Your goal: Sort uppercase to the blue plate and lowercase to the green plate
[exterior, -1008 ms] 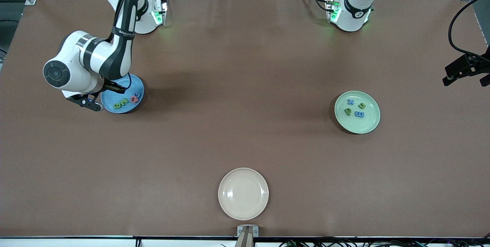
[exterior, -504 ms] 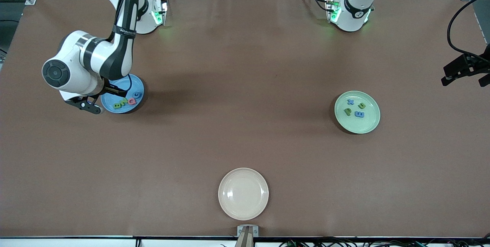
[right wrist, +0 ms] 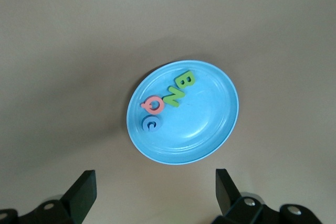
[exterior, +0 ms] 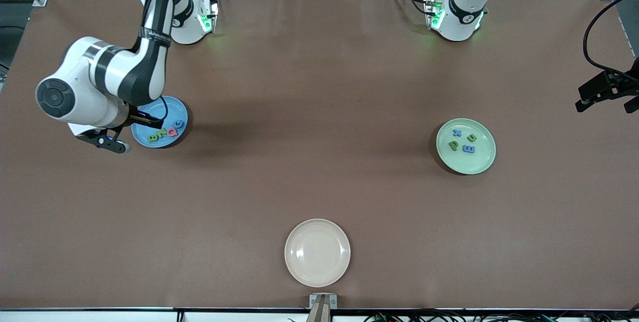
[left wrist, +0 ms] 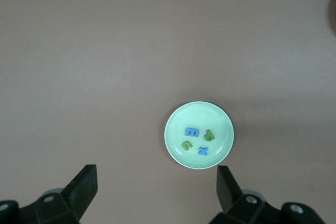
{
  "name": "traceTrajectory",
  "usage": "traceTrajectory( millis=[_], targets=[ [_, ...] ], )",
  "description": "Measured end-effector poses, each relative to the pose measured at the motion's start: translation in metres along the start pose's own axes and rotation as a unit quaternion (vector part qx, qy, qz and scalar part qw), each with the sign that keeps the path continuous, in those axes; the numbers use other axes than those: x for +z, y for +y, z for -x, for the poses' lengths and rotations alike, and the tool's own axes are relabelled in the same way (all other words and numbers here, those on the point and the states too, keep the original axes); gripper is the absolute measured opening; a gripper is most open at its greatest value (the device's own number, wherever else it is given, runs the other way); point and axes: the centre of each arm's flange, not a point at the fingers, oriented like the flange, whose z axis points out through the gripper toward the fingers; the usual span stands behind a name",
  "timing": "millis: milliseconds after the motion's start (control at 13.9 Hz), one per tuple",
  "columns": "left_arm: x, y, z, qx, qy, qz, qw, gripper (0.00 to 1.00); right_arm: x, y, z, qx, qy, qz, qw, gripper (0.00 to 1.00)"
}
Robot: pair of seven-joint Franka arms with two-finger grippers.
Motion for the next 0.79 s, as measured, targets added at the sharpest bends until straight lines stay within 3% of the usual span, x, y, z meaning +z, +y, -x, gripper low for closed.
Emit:
traceTrajectory(
  millis=[360,576,792],
  targets=[
    [0.002,0.021,-0.003,0.018,-0.002,0.001,1.000,1.00,-0.016,-0.007,-0.002,-0.012,-0.003,-0.003,1.000,1.00],
    [0.004,0.024,-0.004,0.019,-0.003,-0.002,1.000,1.00,-0.028,0.000,-0.026,-0.012,-0.051,-0.015,0.998,1.00],
    [-0.002,0.028,-0.005,0.021,0.003,-0.006,1.000,1.00,-0.051,0.019,-0.057,-0.022,-0.080,-0.023,0.996,1.00]
  ],
)
